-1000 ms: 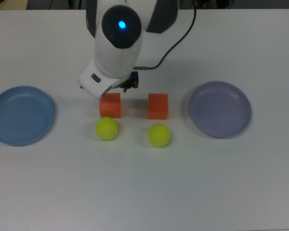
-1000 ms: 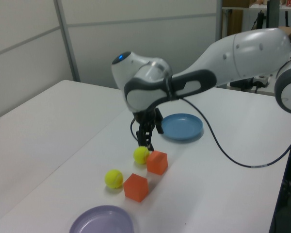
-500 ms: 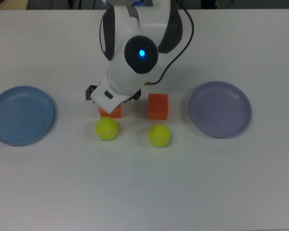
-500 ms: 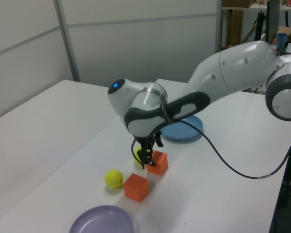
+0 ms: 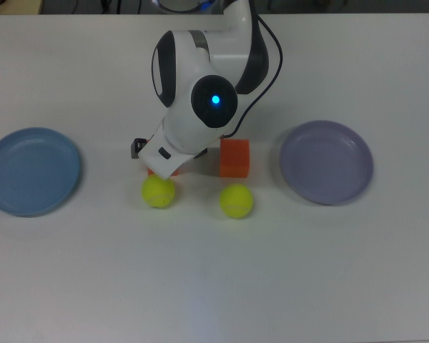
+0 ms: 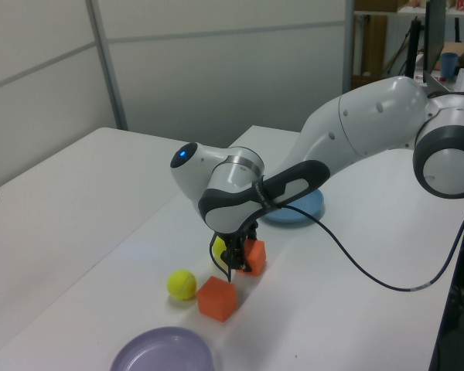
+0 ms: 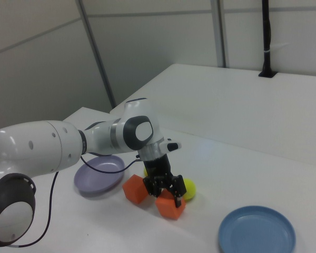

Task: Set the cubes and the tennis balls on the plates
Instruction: 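Close the gripper on the orange cube and lift it, then carry the orange cube onto the blue plate and release it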

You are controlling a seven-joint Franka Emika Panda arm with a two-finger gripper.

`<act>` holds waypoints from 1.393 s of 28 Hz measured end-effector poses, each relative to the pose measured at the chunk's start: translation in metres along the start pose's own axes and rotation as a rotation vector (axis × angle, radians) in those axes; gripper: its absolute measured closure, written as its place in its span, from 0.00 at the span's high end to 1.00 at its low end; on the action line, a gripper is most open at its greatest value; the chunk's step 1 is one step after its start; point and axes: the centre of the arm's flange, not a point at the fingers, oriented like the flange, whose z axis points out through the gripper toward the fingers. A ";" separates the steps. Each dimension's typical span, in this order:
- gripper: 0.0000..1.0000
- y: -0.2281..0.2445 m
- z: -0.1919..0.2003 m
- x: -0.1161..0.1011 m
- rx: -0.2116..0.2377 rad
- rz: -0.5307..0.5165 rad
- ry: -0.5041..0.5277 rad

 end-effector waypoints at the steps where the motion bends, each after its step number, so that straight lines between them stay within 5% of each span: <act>1: 0.68 -0.001 -0.003 0.001 0.000 0.006 0.007; 7: 0.67 0.022 -0.044 0.000 -0.003 0.060 0.080; 14: 0.66 0.115 -0.065 -0.022 -0.024 0.192 0.112; 22: 0.66 0.219 -0.003 -0.034 -0.012 0.256 0.110; 29: 0.66 0.232 0.055 -0.011 -0.008 0.262 0.197; 39: 1.00 0.233 0.050 -0.001 0.024 0.289 0.263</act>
